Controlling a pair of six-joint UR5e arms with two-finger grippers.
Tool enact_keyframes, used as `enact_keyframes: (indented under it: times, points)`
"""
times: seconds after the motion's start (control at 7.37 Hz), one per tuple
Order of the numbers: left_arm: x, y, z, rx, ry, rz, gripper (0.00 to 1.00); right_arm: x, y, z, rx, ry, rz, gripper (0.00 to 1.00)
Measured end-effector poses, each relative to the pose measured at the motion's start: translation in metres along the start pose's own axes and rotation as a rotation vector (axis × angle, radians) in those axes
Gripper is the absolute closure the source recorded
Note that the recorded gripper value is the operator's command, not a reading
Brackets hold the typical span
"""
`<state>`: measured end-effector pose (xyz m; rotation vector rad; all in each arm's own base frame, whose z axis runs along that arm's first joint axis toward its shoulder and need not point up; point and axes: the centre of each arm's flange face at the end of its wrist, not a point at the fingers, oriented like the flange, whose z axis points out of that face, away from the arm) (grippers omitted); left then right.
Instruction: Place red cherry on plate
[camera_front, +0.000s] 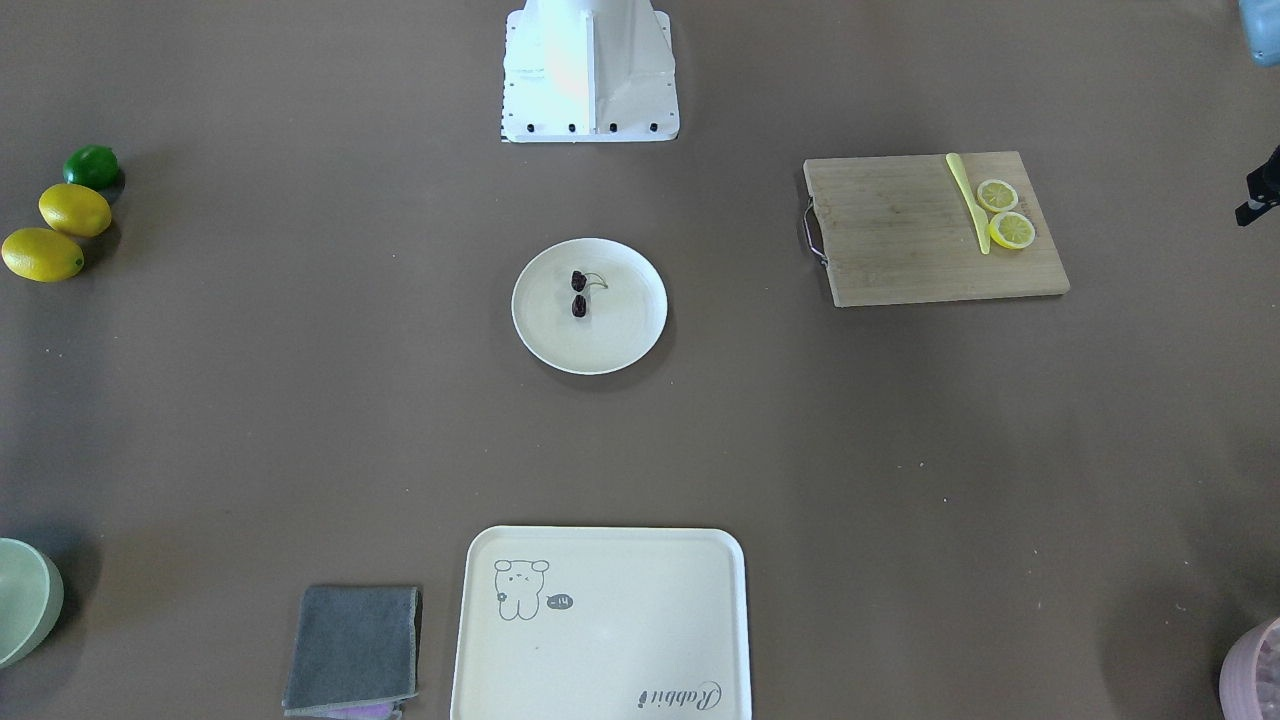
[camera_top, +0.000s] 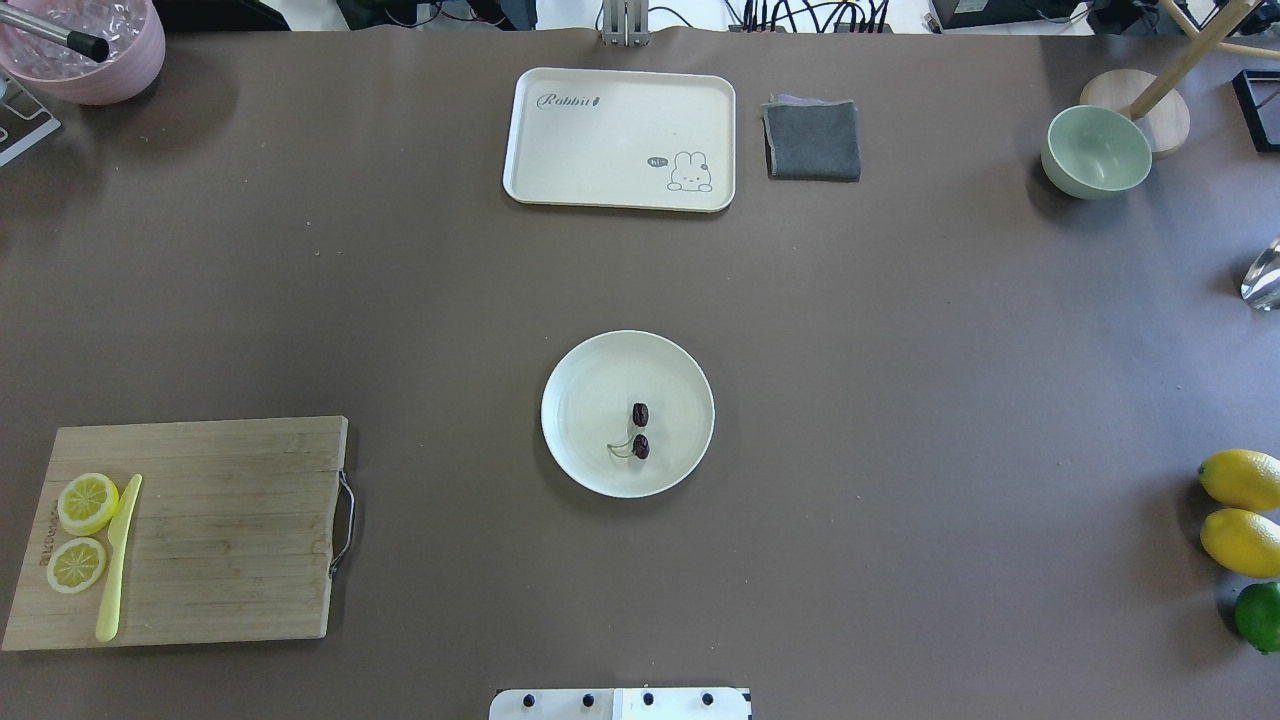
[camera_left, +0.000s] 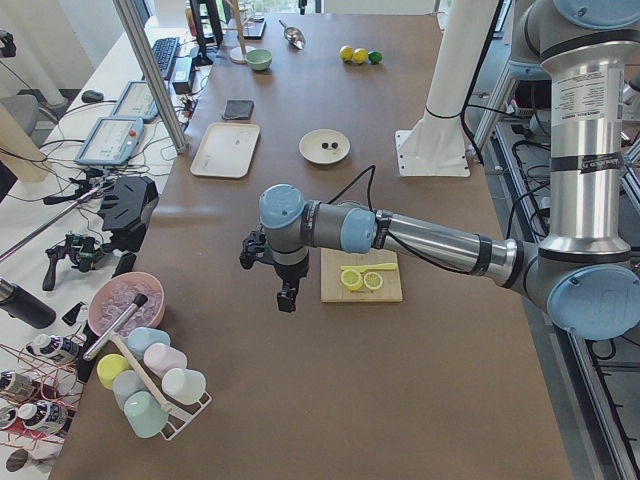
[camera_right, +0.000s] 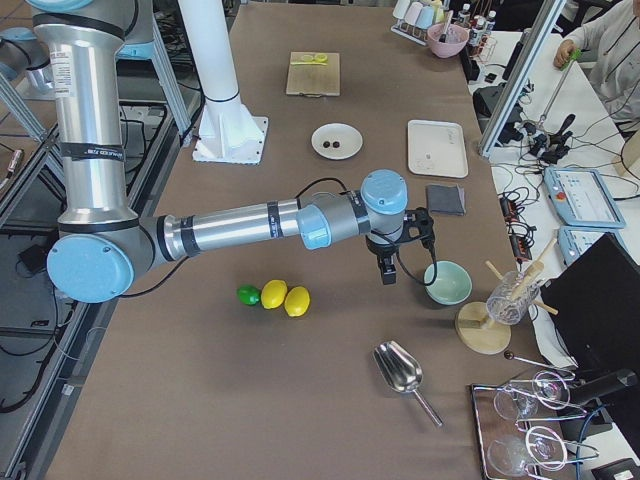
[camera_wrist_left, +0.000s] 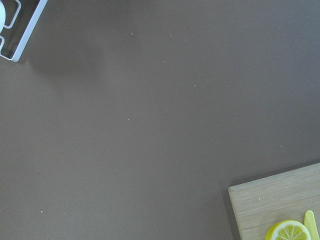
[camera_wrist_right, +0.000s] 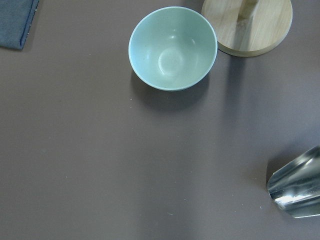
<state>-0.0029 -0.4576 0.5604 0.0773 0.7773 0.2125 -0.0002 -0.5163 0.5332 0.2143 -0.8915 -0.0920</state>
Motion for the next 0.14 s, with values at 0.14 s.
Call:
enact_keyframes:
  times: [0.14]
  points:
    - [-0.0003, 0.0002, 0.0002, -0.001, 0.000, 0.000, 0.03, 0.0001, 0.0012, -0.0001, 0.000, 0.000, 0.000, 0.00]
